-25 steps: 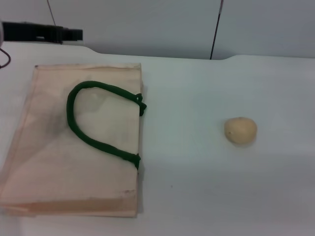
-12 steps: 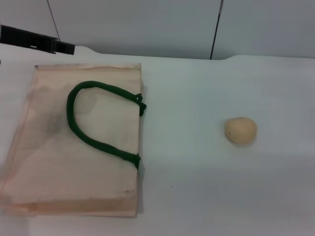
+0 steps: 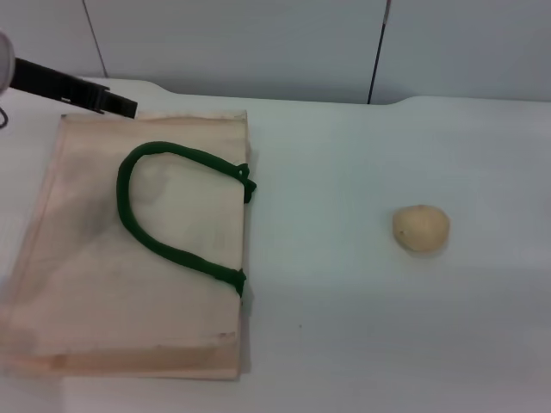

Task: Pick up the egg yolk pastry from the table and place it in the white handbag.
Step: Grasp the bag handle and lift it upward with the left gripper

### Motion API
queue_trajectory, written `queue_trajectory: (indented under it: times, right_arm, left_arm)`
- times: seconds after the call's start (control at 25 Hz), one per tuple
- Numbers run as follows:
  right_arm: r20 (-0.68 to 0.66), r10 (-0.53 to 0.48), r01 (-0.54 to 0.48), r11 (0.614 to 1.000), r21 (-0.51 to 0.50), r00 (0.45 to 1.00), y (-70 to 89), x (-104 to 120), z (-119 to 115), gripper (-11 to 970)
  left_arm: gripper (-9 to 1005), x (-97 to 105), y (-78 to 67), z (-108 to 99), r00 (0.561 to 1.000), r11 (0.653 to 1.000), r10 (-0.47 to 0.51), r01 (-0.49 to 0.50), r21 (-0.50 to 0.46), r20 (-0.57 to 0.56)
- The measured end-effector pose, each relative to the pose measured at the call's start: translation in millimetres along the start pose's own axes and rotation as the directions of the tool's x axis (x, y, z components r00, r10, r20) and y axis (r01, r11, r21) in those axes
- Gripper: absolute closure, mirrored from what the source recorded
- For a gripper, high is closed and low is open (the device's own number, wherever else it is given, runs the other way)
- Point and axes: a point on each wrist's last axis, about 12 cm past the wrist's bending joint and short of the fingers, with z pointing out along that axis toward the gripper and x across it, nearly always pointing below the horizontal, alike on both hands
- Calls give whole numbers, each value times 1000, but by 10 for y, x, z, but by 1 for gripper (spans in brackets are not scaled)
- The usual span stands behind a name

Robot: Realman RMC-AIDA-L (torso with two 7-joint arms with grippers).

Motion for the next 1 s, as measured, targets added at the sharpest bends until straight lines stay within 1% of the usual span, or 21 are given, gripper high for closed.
queue_trajectory:
  times: [0.12,0.28,0.4,0.52,0.8,1.0]
  right_arm:
    - [3,-1,1,1000,-2,1000,4,-8,8,170]
    - [4,-1,1,1000,-3,1000,7,-12,12,170]
    - [5,0,0,1000,-4,1000,10,-13,13,170]
    - [5,0,0,1000,-5,1000,14,-13,14,170]
    - [1,16,-16,1000,-21,1000,26,-15,19,170]
    - [-1,4,-4,999,-33,1000,33,-19,22,169]
  left_arm:
    - [604,6,-15,75,999,1000,17,-17,5,-38]
    - [606,5,-26,115,993,997,73,-75,-15,-96]
    - [607,13,-26,151,979,993,114,-119,-23,-167]
    - [609,25,-46,204,966,987,146,-156,-31,-215]
    - [612,3,-136,305,944,970,224,-239,-36,-243]
    - [615,-15,-114,326,945,964,237,-258,-68,-227]
